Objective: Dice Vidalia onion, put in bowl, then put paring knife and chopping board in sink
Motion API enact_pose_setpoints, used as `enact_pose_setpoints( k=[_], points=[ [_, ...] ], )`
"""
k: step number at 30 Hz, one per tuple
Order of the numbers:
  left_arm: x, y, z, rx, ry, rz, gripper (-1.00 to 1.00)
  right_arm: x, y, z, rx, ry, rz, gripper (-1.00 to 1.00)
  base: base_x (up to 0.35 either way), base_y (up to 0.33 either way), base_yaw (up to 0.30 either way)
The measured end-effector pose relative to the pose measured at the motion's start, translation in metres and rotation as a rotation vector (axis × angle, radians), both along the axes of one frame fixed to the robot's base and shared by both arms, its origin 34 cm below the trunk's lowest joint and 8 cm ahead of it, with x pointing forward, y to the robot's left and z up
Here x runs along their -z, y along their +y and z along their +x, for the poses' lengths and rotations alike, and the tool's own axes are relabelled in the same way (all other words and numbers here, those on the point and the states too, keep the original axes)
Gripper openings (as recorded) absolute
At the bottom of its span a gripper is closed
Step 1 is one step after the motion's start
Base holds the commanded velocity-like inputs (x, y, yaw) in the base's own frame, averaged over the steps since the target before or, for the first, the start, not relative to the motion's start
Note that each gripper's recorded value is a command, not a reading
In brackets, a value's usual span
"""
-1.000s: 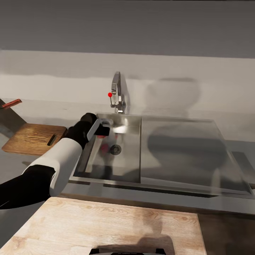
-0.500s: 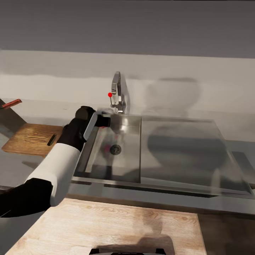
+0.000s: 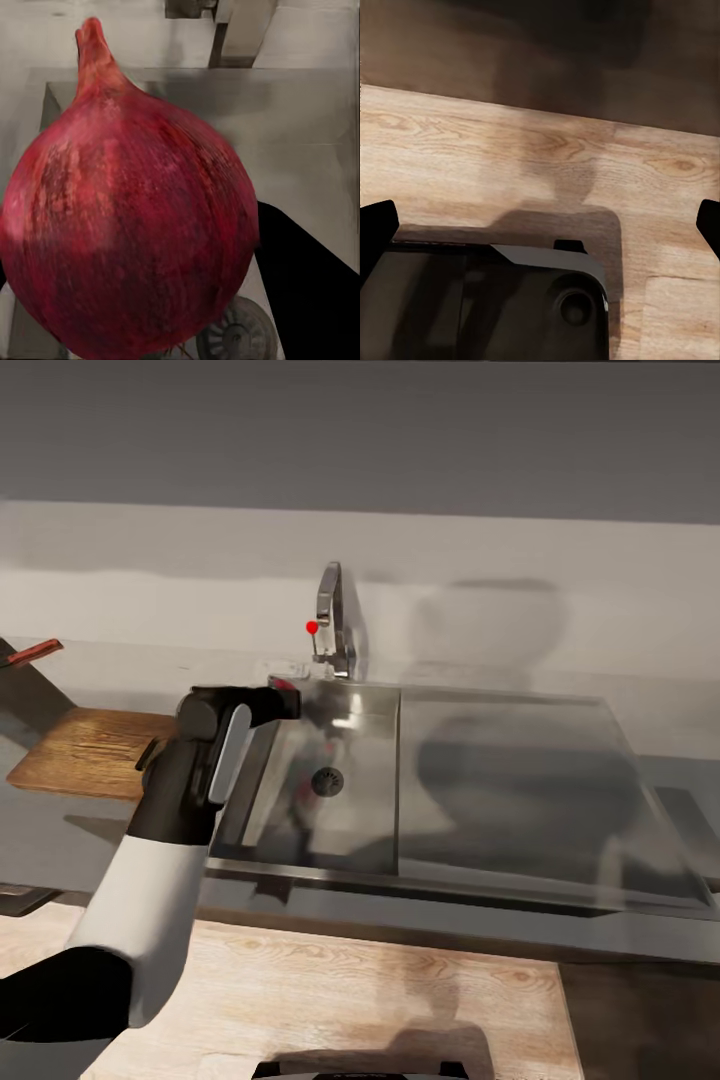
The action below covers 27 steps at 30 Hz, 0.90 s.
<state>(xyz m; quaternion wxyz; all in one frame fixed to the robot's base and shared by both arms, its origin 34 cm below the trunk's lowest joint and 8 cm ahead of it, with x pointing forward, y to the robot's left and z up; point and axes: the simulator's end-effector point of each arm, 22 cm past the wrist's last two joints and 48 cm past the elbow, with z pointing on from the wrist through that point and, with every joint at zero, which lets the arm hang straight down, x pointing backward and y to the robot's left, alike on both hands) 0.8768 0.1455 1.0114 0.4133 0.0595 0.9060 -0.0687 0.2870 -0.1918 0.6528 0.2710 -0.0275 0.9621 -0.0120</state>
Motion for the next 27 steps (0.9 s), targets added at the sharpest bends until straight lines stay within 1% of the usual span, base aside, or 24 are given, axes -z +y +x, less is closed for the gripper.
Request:
enact_pose_setpoints(
  k=[4,18,21,27],
  points=[
    [-0.008,0.005,-0.003,-0.005,-0.030,0.001,-1.00,0.000,0.000,0.000,0.000,0.001,0.000,1.00,-0.177,0.173,0.000],
    [-0.018,0.009,-0.006,-0.008,-0.058,0.000,-1.00,0.000,0.000,0.000,-0.001,0.001,0.000,1.00,-0.246,0.190,0.000],
    [-0.025,0.008,-0.005,-0.008,-0.075,-0.004,-1.00,0.000,0.000,-0.001,0.000,0.001,0.000,1.00,-0.231,0.218,0.000],
    [-0.029,0.008,-0.005,-0.008,-0.084,-0.005,-1.00,0.000,0.000,0.000,0.000,0.000,0.000,1.00,-0.070,0.281,0.000]
  ],
)
